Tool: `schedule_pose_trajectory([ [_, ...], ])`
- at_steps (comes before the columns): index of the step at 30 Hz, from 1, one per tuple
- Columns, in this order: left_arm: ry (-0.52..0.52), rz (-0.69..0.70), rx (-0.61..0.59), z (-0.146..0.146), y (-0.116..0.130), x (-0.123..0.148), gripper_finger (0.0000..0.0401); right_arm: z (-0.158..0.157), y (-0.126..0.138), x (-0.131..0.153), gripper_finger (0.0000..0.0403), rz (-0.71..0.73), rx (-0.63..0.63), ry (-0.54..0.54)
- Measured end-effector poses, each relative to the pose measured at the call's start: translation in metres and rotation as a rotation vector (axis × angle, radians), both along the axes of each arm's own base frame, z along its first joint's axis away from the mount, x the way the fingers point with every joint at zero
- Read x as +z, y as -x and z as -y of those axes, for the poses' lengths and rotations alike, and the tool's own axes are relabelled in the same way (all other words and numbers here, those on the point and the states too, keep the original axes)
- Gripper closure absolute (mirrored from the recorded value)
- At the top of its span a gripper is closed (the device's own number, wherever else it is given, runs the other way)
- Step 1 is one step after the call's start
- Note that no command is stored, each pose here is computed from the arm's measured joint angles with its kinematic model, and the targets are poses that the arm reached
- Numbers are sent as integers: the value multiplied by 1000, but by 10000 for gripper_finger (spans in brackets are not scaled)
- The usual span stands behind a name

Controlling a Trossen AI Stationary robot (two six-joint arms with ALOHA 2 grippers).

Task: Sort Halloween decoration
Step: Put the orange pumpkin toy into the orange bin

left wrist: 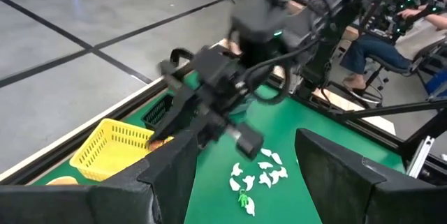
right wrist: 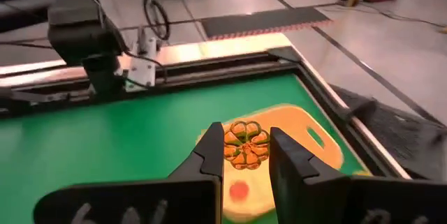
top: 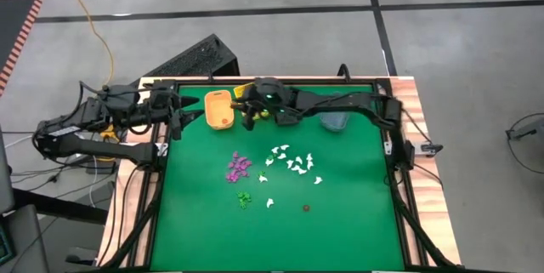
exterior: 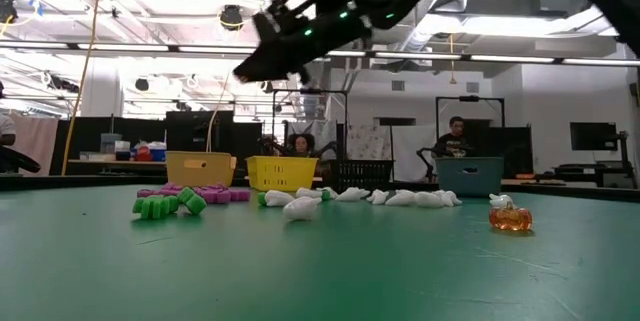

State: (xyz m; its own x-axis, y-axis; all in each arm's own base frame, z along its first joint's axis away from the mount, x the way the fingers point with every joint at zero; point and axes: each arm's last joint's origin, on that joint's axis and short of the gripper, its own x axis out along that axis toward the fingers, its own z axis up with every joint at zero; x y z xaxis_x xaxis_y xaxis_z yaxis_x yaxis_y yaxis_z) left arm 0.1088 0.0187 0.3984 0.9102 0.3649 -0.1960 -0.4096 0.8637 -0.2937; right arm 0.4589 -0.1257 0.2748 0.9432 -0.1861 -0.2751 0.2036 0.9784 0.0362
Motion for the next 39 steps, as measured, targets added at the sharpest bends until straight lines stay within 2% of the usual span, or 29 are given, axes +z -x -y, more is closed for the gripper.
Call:
schedule_pose_trajectory([
  [6, -26, 27, -4, 0, -1, 3, 170, 13, -42, -18, 331, -38, 50, -27],
  [14, -30, 27, -1, 0, -1, 3, 170, 18, -67, -46, 331, -126, 70, -68],
  [17, -30, 27, -1, 0, -1, 3, 170, 19, -68, -59, 331, -180, 64, -89],
  [22, -32, 28, 10, 0, 0, 4, 170, 19, -66, -65, 320, -236, 70, -86],
  [33, -39, 25, 10, -1, -1, 4, 170, 23, -65, -65, 207, -237, 48, -78],
  [36, -38, 26, 11, -1, -1, 4, 170, 24, -61, -58, 196, -269, 58, -86],
  [39, -35, 27, 11, -1, -1, 4, 170, 21, -48, -32, 195, -329, 101, -59],
])
